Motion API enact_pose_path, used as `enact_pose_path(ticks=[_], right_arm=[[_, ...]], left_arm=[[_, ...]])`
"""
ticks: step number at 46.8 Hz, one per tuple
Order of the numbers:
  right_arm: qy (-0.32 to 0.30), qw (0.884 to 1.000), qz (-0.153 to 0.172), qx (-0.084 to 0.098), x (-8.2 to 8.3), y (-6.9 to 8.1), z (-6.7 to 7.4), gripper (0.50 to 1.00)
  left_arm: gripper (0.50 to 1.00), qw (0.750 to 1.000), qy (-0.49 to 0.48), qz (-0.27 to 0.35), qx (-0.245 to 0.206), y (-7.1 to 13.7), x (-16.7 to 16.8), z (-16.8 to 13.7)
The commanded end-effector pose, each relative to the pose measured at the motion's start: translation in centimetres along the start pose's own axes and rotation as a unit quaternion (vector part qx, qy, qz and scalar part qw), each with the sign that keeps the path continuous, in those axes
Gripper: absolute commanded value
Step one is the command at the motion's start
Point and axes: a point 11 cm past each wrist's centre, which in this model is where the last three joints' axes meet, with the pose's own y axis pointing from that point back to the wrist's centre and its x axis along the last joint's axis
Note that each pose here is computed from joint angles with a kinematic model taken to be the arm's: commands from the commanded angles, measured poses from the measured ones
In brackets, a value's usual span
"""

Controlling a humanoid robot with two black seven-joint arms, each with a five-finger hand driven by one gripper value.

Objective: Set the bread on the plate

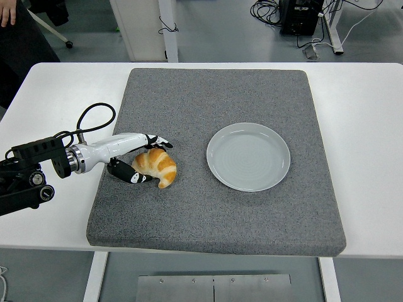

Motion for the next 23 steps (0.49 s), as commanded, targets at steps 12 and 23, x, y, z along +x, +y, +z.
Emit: enact_pose_path(ticks=[12,23], right_arm=[[0.000,1.000,0.000,0.000,0.0,0.0,0.0,1.000],[0.000,1.000,-0.001,0.000,0.0,0.0,0.0,1.000]], left_arm=[[0.639,0.999,-0.029,0.018,-0.006,0.1,-0.3,0.0],[0.500,0.999,-0.034,0.029,-0.006,0.2,0.8,0.0]])
